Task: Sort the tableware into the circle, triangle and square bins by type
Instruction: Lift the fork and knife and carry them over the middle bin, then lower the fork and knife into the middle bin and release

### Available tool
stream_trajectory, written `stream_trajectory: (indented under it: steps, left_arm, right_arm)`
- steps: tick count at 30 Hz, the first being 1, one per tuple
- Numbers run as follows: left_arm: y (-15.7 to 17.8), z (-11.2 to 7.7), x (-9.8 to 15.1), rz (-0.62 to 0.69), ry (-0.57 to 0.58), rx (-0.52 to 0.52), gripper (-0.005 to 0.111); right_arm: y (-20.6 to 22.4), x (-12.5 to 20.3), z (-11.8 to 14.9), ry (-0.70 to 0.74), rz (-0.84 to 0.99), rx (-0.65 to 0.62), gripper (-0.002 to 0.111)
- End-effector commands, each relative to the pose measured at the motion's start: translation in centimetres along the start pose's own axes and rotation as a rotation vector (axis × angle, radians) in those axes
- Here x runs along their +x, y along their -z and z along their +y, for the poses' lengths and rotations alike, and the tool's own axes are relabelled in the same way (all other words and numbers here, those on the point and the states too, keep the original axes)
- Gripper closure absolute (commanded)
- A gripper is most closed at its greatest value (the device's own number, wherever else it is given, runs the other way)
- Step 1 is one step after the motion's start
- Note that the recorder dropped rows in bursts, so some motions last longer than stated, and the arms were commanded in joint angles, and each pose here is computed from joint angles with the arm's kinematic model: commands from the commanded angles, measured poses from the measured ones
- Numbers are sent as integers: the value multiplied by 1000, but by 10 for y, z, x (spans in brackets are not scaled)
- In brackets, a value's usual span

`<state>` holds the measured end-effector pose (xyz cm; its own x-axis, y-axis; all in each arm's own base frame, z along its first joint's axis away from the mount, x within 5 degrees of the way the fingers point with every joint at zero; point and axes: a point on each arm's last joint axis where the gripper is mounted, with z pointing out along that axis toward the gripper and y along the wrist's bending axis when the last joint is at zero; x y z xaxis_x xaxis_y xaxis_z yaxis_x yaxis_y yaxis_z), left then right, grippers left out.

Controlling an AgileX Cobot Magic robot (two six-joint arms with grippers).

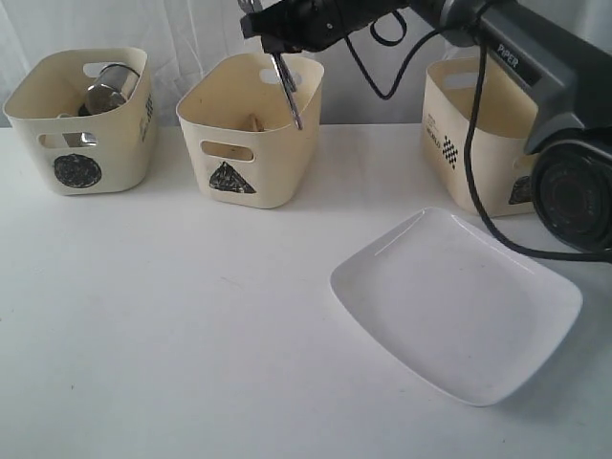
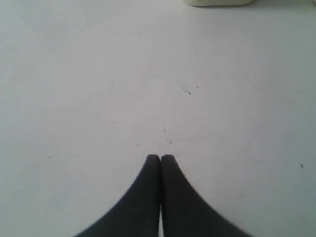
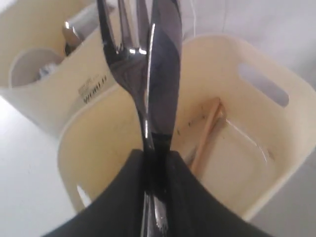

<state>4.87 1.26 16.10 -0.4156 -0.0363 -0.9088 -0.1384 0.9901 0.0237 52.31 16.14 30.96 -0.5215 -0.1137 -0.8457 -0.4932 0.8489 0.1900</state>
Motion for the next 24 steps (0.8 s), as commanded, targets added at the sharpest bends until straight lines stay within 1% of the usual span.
stream_trajectory:
  steps: [1, 3, 7, 10, 13, 16, 17, 19, 22, 24]
  left_arm:
    - [0, 0, 1, 9, -4, 0, 106]
    - [0, 0, 1, 9, -4, 0, 106]
    - [0, 0, 1, 9, -4, 0, 106]
    - [0, 0, 1, 9, -4, 0, 106]
    - [0, 0, 1, 9, -4, 0, 106]
    - [0, 0, 1, 9, -4, 0, 106]
    - [0, 0, 1, 9, -4, 0, 106]
    - [0, 0, 1, 9, -4, 0, 106]
    - [0, 0, 1, 9, -4, 0, 106]
    - [0, 0, 1, 9, -4, 0, 106]
  right_arm:
    - [4, -18, -10, -116, -199, -10, 108]
    - [1, -19, -15, -165, -254, -20, 108]
    - [-16, -10, -27, -191, -309, -11, 108]
    - [-34, 4, -36, -193, -311, 11, 108]
    - [-51, 20, -41, -197, -294, 3, 108]
    - [-57, 26, -43, -181, -285, 3, 108]
    - [-58, 27, -42, -171, -281, 1, 106]
    - [-59, 28, -41, -133, -267, -6, 100]
    - [-59, 28, -41, -118, -267, -5, 89]
    - [-59, 28, -41, -118, -267, -5, 85]
